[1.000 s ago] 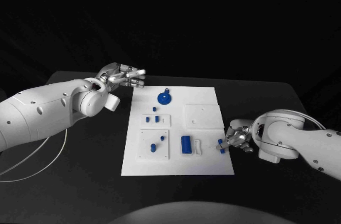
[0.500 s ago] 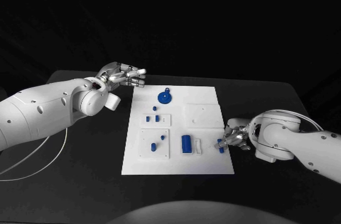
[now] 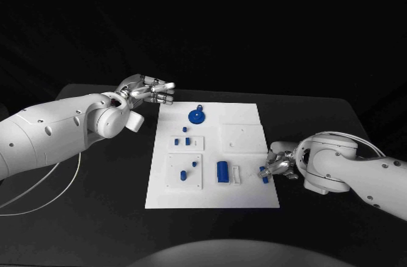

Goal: Assemble the parts on the task board

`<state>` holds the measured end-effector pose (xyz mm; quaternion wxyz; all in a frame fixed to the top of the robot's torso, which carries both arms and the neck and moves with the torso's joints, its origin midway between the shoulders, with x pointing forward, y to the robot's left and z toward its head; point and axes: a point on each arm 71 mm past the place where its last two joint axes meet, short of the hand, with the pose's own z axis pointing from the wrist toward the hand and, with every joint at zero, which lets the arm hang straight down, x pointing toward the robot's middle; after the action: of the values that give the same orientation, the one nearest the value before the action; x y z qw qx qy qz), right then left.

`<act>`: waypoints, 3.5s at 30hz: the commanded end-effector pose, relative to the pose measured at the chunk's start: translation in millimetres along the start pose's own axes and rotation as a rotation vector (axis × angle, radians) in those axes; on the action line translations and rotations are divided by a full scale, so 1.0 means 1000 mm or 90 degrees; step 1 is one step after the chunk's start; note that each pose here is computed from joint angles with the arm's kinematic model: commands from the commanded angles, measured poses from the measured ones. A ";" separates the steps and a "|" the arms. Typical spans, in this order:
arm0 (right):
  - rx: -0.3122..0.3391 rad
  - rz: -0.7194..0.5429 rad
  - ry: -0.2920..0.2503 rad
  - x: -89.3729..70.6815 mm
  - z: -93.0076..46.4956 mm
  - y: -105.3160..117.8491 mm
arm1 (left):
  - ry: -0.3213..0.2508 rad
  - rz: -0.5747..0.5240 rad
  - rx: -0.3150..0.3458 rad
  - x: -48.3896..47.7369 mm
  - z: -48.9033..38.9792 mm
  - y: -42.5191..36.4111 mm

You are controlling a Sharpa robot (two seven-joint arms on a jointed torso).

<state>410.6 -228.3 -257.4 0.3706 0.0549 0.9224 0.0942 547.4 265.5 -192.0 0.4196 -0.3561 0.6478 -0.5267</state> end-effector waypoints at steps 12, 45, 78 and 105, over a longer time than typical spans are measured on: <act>0.006 0.075 0.054 0.017 0.001 0.004 | 0.010 -0.002 0.002 0.0021 -0.0001 -0.0004; -0.059 0.135 0.068 0.001 -0.006 0.038 | 0.018 0.000 -0.003 0.0036 0.0001 0.0001; -0.054 0.119 0.077 0.008 0.006 0.048 | 0.021 0.001 0.000 0.0066 0.0014 -0.0008; -0.052 0.115 0.075 0.012 0.009 0.048 | 0.020 0.001 -0.001 0.0066 0.0015 -0.0008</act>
<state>412.0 -175.4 -257.6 0.3112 0.1181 0.9234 0.1910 546.7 261.6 -193.1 0.4134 -0.3525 0.6548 -0.5255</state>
